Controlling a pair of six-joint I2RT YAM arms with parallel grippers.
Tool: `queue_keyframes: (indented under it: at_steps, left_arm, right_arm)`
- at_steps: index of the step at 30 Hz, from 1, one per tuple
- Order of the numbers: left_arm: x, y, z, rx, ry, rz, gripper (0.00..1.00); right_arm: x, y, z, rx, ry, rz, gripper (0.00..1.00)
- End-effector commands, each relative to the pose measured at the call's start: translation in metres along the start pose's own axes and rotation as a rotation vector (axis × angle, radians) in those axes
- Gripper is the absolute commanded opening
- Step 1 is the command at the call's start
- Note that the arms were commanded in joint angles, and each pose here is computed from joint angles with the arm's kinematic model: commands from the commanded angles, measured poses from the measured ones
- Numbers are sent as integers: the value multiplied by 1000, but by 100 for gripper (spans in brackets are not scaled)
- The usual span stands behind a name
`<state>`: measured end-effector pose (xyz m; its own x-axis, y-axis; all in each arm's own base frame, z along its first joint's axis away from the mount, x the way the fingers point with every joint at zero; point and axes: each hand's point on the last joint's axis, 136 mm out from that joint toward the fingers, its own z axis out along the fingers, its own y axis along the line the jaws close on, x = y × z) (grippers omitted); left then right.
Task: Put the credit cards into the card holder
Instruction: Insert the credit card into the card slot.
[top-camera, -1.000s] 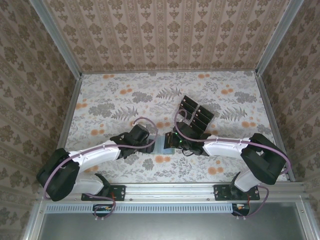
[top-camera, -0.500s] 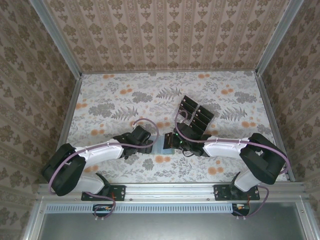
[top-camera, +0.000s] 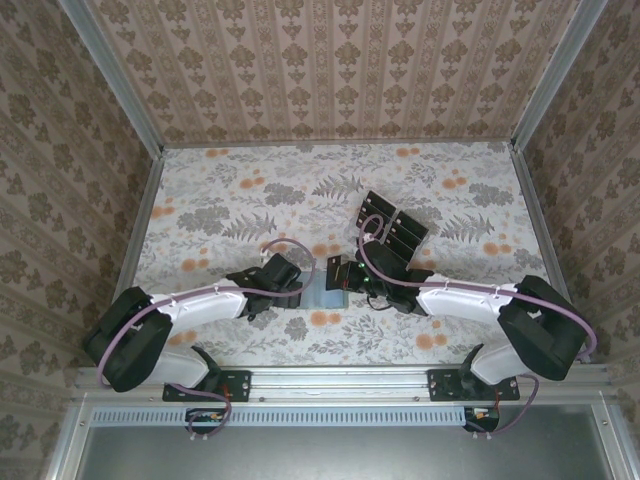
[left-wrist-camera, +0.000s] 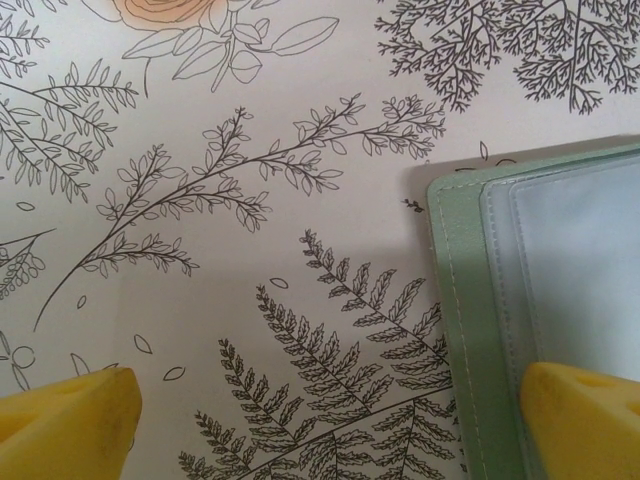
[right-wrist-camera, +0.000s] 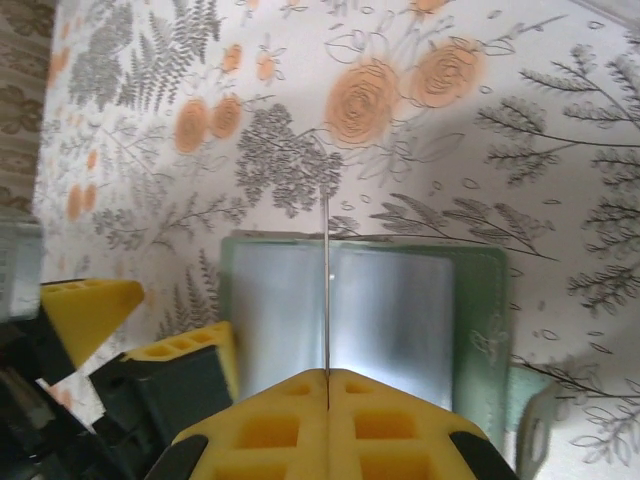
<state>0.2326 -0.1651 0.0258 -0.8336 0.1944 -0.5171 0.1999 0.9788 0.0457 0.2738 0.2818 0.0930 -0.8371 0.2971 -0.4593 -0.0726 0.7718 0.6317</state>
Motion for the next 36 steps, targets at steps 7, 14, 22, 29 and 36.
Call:
queue_keyframes:
  at_steps: [7, 14, 22, 29, 36]
  left_arm:
    - [14, 10, 3, -40, 30, -6, 99]
    - [16, 10, 4, -40, 33, -9, 99]
    - [18, 10, 6, -37, 37, -10, 99]
    - [17, 9, 6, -34, 35, -10, 99]
    - [19, 9, 7, -36, 41, -8, 99]
  right_arm:
    - [0, 18, 10, -139, -29, -7, 0]
    - [7, 15, 20, -159, -31, 2, 0]
    - [16, 9, 29, -160, -20, 18, 0]
    - [24, 1, 33, -145, -8, 23, 0]
    - [33, -4, 37, -143, 7, 33, 0]
